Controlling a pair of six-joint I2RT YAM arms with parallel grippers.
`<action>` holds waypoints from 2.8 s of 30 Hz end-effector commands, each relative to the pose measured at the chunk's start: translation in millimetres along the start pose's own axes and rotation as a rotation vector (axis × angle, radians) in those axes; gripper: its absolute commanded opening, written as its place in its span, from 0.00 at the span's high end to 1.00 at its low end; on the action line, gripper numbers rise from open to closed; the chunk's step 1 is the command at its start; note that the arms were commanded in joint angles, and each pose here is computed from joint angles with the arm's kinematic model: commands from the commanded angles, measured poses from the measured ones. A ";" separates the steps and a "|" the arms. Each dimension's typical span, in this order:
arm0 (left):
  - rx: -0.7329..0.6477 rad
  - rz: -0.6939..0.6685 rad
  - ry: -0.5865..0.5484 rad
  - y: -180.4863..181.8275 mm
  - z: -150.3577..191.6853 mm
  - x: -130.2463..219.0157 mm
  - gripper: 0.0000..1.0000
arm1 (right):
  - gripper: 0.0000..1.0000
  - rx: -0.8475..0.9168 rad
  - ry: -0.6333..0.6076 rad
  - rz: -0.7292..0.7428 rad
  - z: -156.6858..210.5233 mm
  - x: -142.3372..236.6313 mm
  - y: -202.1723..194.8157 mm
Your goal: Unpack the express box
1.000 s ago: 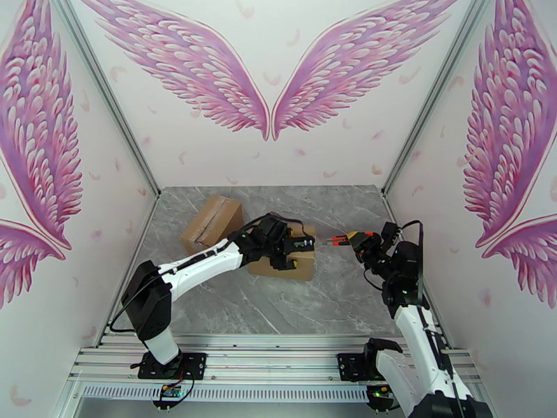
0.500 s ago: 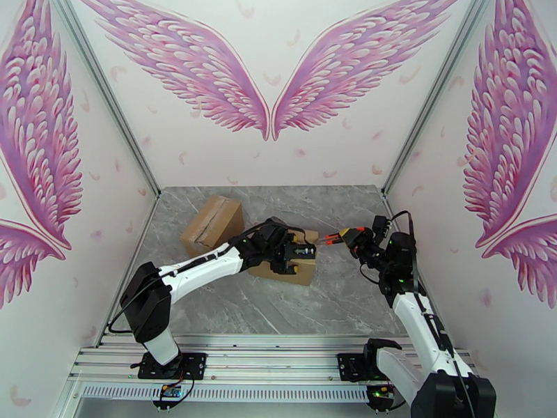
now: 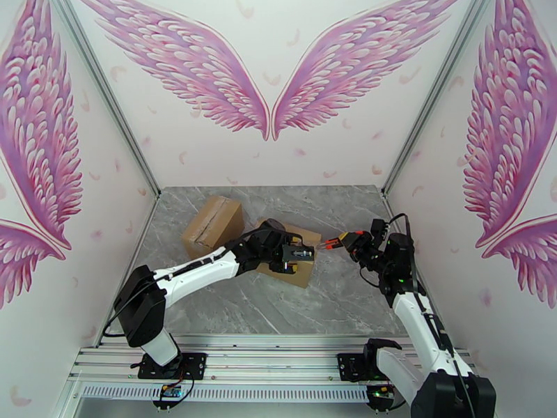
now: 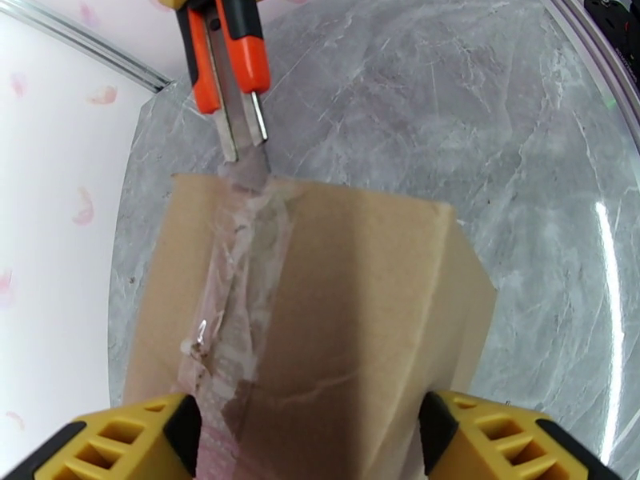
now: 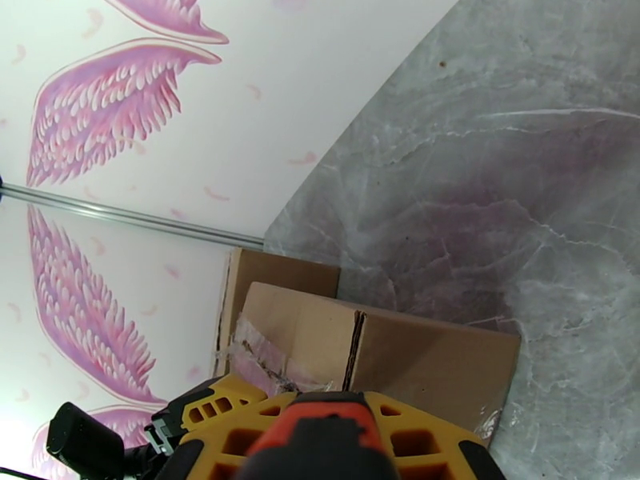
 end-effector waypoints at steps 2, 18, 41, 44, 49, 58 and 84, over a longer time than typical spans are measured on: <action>-0.006 -0.048 -0.026 3.4 -7.9 8.0 0.25 | 1.00 -0.007 0.018 -0.006 5.2 2.6 1.9; -0.044 -0.037 -0.067 16.8 -23.8 -8.7 0.18 | 1.00 -0.187 0.130 -0.033 19.4 -6.5 -15.2; -0.004 -0.086 -0.013 45.2 -6.5 -18.9 0.23 | 1.00 -0.219 0.338 -0.126 35.0 -6.2 -11.7; -0.024 -0.076 -0.030 47.5 -1.7 -15.0 0.23 | 1.00 -0.213 0.373 -0.133 38.2 -4.5 -10.5; -0.046 -0.061 -0.056 52.4 2.8 -6.0 0.24 | 1.00 -0.176 0.430 -0.112 41.8 0.0 -7.1; -0.035 -0.070 -0.046 57.7 9.8 0.7 0.27 | 1.00 -0.112 0.477 -0.094 36.3 2.2 3.7; -0.012 -0.079 0.014 62.7 32.3 6.0 0.32 | 1.00 -0.061 0.483 -0.141 21.7 12.8 27.0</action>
Point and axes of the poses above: each hand's point on the last joint's axis, 136 mm out from that joint toward the fingers, its own x axis back along the fingers, its own y axis along the line the jaws close on, z = x × y, the point moved 9 cm from there along x, back along the fingers
